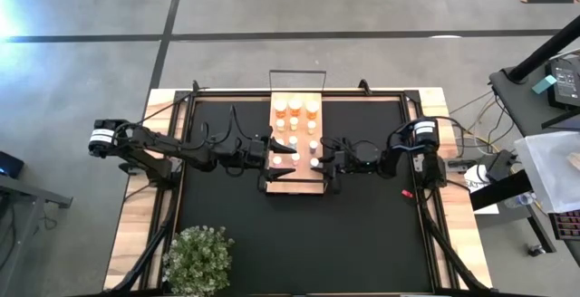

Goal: Pick and place medicine bottles onto shelf by color
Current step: Put the pink medicine bottle on the shelf aligned with the other pink medicine bottles

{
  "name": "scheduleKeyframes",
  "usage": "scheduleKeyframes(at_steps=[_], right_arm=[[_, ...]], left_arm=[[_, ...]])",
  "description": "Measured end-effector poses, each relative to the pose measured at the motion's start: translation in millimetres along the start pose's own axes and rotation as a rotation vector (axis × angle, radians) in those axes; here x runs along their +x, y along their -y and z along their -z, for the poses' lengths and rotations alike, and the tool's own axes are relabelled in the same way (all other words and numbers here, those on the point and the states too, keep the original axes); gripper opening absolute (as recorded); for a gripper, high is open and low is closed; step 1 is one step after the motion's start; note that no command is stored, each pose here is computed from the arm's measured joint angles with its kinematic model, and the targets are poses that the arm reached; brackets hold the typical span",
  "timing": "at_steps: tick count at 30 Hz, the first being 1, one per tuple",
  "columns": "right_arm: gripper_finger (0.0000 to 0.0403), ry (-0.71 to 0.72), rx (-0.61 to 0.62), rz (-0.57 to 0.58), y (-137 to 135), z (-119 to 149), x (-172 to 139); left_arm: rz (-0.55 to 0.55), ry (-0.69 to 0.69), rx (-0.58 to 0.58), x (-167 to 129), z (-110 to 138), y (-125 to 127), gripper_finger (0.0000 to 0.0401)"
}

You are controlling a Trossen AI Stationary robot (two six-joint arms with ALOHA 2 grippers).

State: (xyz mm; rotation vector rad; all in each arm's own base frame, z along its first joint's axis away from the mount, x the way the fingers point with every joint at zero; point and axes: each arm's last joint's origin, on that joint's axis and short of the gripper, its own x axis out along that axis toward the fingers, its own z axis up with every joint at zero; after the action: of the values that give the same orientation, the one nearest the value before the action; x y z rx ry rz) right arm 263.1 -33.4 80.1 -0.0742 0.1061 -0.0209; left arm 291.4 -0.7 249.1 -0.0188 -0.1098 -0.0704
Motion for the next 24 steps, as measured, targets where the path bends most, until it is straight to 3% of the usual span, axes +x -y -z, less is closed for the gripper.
scheduleKeyframes(at_steps=[24], right_arm=[[0.0127, 0.024, 0.025, 0.002, 1.3, -3.6, 9.0]], left_arm=[[0.0, -0.012, 0.0, -1.5, 3.4, 0.0, 0.0238]])
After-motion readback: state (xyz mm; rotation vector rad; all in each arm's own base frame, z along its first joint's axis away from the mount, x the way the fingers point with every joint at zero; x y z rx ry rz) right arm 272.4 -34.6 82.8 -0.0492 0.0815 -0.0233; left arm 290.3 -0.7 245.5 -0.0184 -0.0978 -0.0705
